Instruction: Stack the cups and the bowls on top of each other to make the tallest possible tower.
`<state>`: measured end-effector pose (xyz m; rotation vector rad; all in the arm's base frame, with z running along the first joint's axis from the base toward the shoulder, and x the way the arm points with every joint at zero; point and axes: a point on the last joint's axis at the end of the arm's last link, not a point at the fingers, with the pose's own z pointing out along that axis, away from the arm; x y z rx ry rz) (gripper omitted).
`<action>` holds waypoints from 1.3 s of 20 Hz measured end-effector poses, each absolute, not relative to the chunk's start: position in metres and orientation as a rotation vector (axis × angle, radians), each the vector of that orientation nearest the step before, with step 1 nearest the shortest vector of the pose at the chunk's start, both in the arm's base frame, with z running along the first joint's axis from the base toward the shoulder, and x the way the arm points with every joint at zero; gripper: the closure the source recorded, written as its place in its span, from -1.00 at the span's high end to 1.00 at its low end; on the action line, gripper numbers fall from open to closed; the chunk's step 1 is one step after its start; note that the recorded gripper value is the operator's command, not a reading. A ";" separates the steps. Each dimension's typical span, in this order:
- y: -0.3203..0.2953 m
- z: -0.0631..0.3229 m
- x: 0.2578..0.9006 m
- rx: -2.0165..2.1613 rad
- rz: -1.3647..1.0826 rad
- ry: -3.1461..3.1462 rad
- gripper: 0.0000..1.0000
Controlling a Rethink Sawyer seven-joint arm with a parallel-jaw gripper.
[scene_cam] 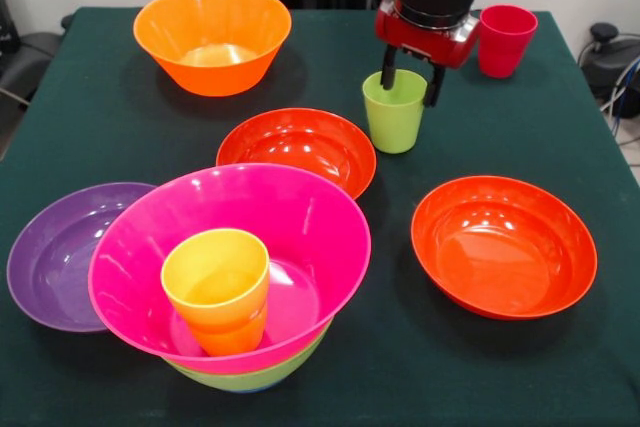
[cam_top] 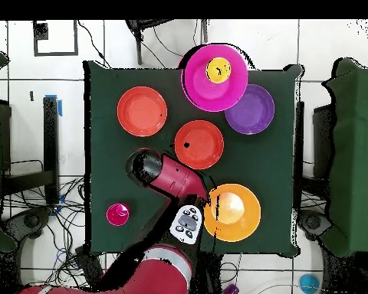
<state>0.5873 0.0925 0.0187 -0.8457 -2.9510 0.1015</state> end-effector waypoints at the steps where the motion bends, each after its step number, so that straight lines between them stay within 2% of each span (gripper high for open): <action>1: 0.093 0.019 0.587 -0.846 0.101 -2.952 1.00; 26: 0.108 0.007 0.588 -0.817 0.098 -2.993 1.00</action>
